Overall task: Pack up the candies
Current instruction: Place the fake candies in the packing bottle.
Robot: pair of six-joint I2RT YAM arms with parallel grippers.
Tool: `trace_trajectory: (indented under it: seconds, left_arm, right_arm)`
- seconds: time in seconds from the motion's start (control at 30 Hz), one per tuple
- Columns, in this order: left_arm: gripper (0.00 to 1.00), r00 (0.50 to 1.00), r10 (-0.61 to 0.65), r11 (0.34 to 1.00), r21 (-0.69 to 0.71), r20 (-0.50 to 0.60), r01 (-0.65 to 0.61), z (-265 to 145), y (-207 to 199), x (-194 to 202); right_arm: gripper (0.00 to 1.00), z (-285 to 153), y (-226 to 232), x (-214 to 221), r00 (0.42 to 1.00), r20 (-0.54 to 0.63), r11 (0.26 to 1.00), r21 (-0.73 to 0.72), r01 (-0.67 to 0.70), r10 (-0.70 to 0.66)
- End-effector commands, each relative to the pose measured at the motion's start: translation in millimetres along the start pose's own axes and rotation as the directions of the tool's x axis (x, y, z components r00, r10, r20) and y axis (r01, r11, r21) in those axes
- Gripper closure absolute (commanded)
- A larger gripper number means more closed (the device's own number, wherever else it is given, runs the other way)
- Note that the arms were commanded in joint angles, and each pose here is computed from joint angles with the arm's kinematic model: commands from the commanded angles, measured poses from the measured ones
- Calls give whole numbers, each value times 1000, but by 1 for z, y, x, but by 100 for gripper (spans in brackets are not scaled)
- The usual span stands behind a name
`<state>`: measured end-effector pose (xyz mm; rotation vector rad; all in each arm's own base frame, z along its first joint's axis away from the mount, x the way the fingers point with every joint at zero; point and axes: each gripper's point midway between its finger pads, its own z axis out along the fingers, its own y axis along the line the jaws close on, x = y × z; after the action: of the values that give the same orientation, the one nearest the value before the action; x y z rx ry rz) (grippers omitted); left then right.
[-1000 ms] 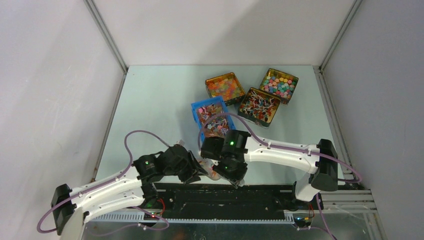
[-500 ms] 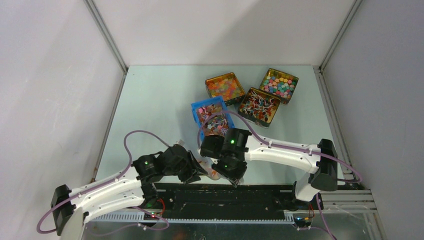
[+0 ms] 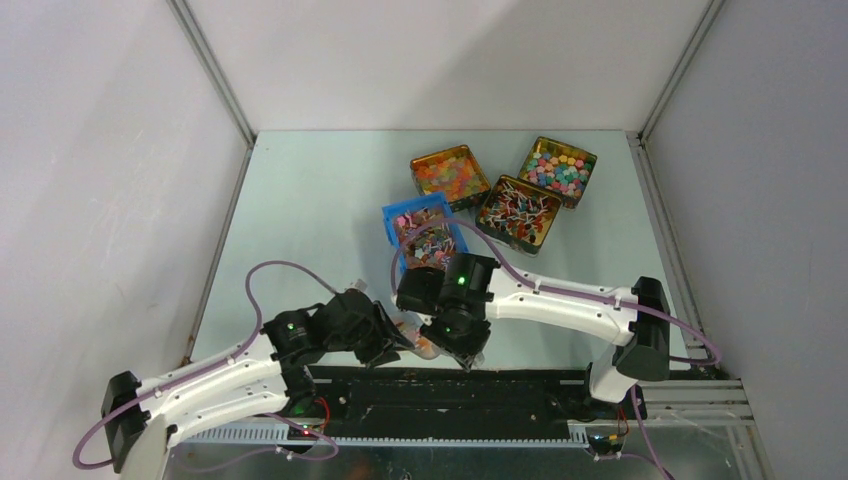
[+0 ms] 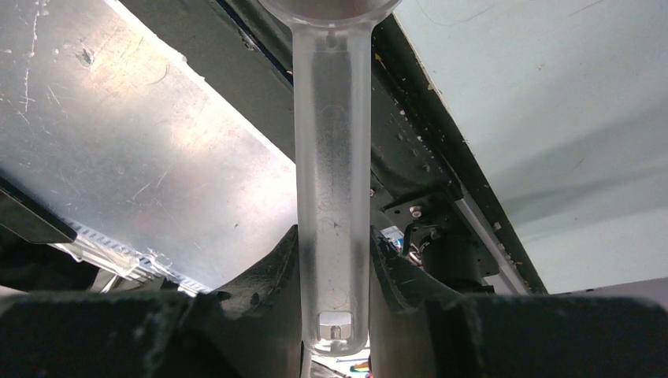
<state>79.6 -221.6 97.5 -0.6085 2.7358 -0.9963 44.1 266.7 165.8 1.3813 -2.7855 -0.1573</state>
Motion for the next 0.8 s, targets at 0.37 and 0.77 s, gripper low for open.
trace_trajectory:
  seconds: [0.37, 0.77]
  left_arm:
    - [51, 1000, -3, 1000, -17, 5, 3, -5, 4, -1]
    - [51, 1000, -3, 1000, -15, 7, 3, -5, 4, -1]
  right_arm:
    - [100, -12, -4, -19, 998, 71, 1000, 25, -6, 4]
    - [100, -19, -4, -23, 996, 84, 1000, 31, -5, 2]
